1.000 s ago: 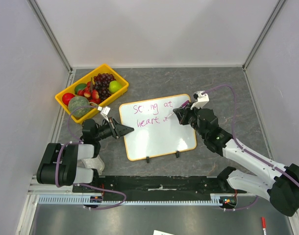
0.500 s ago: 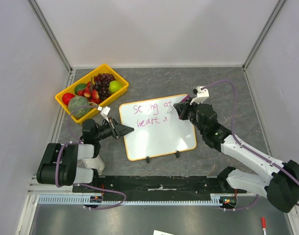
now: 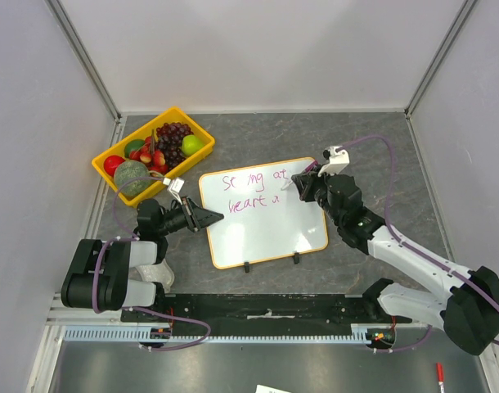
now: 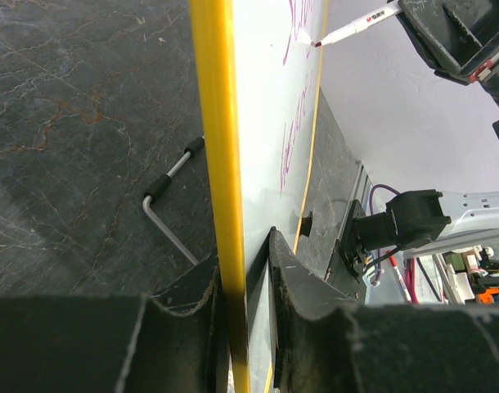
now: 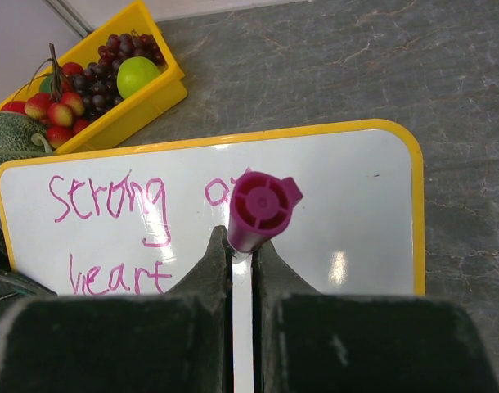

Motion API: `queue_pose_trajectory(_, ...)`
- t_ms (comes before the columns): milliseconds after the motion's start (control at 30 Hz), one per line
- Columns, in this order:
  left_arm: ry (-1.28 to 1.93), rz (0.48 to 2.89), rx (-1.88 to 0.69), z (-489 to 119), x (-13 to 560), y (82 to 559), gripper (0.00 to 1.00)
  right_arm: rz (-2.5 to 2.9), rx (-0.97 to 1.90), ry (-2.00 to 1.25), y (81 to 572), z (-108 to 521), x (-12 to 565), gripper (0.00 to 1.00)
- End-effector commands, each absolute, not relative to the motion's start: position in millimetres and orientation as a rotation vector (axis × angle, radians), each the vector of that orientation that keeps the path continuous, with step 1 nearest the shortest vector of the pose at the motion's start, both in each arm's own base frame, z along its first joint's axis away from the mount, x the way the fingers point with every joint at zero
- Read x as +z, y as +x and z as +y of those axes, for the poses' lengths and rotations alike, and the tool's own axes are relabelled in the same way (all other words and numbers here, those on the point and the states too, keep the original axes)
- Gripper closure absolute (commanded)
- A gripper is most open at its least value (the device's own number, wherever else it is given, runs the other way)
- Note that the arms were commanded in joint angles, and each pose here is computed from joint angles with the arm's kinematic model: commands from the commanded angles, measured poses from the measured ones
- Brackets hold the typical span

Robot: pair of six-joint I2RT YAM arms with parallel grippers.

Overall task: Write a sentence on the whiteboard
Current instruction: Pick up the sentence from the whiteboard.

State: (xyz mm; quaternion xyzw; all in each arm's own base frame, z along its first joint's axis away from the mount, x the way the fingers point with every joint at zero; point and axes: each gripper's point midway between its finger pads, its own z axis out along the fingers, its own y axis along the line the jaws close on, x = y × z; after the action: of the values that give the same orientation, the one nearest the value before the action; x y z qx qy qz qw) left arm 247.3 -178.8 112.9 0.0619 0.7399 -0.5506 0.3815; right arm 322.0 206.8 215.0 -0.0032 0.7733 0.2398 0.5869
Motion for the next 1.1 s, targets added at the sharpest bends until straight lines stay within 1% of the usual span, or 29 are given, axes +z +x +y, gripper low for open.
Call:
queue_pose_trajectory(0, 0.198, 1.876, -1.329, -176.2, 107.1, 255.6, 0.98, 1.803, 0.563, -0.015, 319.9, 205.0, 208.9, 1.0)
queue_pose_trajectory(567, 0.202, 1.872, -1.329, -176.3, 107.9, 255.8, 0.98, 1.856, 0.589, -0.044, 300.7, 201.3, 187.2, 1.0)
queue_pose_trajectory(900, 0.201, 1.872, -1.328, -176.2, 107.9, 256.0, 0.98, 1.865, 0.572, -0.05, 296.2, 196.6, 184.7, 1.0)
queue_pose_trajectory(1067, 0.198, 1.872, -1.325, -175.7, 107.8, 256.5, 0.98, 1.847, 0.57, -0.042, 296.7, 194.9, 192.9, 1.0)
